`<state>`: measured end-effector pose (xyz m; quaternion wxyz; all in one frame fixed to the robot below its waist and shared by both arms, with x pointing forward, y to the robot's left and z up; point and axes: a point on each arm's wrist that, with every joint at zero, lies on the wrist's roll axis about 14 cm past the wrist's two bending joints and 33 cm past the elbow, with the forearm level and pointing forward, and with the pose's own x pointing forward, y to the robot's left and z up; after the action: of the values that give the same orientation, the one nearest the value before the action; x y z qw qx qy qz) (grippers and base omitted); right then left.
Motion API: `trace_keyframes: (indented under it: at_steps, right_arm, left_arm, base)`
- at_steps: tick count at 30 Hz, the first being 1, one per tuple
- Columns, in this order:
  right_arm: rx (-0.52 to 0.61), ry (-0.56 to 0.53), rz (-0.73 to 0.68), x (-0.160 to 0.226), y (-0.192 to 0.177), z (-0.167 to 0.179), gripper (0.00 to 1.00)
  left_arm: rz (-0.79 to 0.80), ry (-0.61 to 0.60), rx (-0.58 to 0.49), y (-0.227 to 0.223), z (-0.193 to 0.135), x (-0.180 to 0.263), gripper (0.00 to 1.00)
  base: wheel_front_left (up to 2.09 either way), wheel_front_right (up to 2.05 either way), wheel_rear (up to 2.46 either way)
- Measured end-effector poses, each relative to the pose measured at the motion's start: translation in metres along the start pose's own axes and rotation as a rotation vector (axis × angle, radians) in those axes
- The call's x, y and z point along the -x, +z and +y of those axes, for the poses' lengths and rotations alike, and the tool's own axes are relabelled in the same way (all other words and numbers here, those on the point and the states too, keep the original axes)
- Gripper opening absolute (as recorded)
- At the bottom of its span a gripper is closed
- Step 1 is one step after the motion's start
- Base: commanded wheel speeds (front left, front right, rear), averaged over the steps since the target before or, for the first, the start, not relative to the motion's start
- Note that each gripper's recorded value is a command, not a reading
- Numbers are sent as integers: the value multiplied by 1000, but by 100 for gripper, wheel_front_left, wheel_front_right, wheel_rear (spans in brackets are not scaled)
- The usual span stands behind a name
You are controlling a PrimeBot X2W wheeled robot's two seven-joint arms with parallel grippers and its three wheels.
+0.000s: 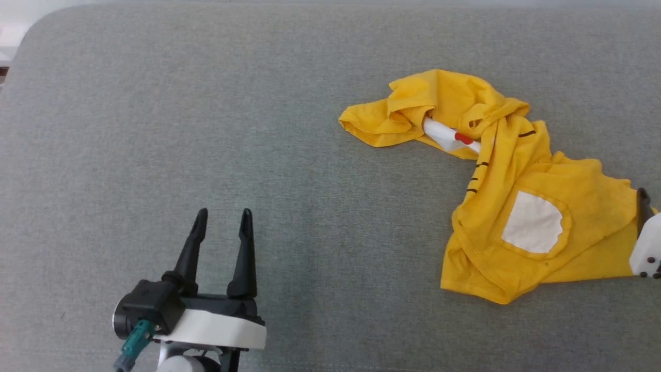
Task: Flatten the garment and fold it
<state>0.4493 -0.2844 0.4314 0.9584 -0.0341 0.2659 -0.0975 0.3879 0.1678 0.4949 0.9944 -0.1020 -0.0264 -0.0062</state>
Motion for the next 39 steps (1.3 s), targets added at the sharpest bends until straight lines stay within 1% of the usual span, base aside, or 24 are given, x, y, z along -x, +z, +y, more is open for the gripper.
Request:
trace_keyframes:
  at_steps: [5, 8, 14, 19, 20, 21, 22, 26, 30, 34, 39]
  right_arm:
    - [-31, 56, 82, -3, -19, 25, 100]
    - [-45, 80, 106, -5, -25, 38, 100]
    - [-54, 71, 139, -8, -36, 42, 100]
    - [-63, 67, 147, -5, -39, 41, 100]
    - [-63, 65, 152, -5, -42, 40, 51]
    - [-65, 64, 156, -4, -44, 40, 28]
    - [-66, 62, 159, -3, -46, 39, 0]
    - [-74, 54, 161, -2, -50, 35, 0]
    - [-81, 44, 129, -2, -42, 31, 0]
    - [-77, 48, 62, 0, -22, 32, 0]
    - [-60, 103, -63, 6, 22, 48, 0]
  left_arm:
    - [-1, 13, -5, 2, 5, 4, 100]
    - [0, 26, -9, 2, 10, 6, 100]
    - [-1, 48, -16, 3, 16, 10, 100]
    - [-3, 46, -16, 4, 16, 10, 100]
    - [-2, 44, -15, 3, 15, 9, 100]
    - [-1, 42, -14, 3, 15, 9, 100]
    - [-1, 39, -13, 3, 14, 8, 100]
    - [1, 26, -9, 2, 10, 6, 100]
    - [2, 15, -6, 1, 6, 4, 100]
    - [0, 7, -3, 1, 4, 3, 100]
    - [-7, 0, 6, 3, 1, 3, 100]
  base:
    - [0, 0, 0]
    - [0, 0, 0]
    - [0, 0, 0]
    - [0, 0, 0]
    - [0, 0, 0]
    - [0, 0, 0]
    - [0, 0, 0]
    - [0, 0, 0]
    - [0, 0, 0]
    - [0, 0, 0]
    - [0, 0, 0]
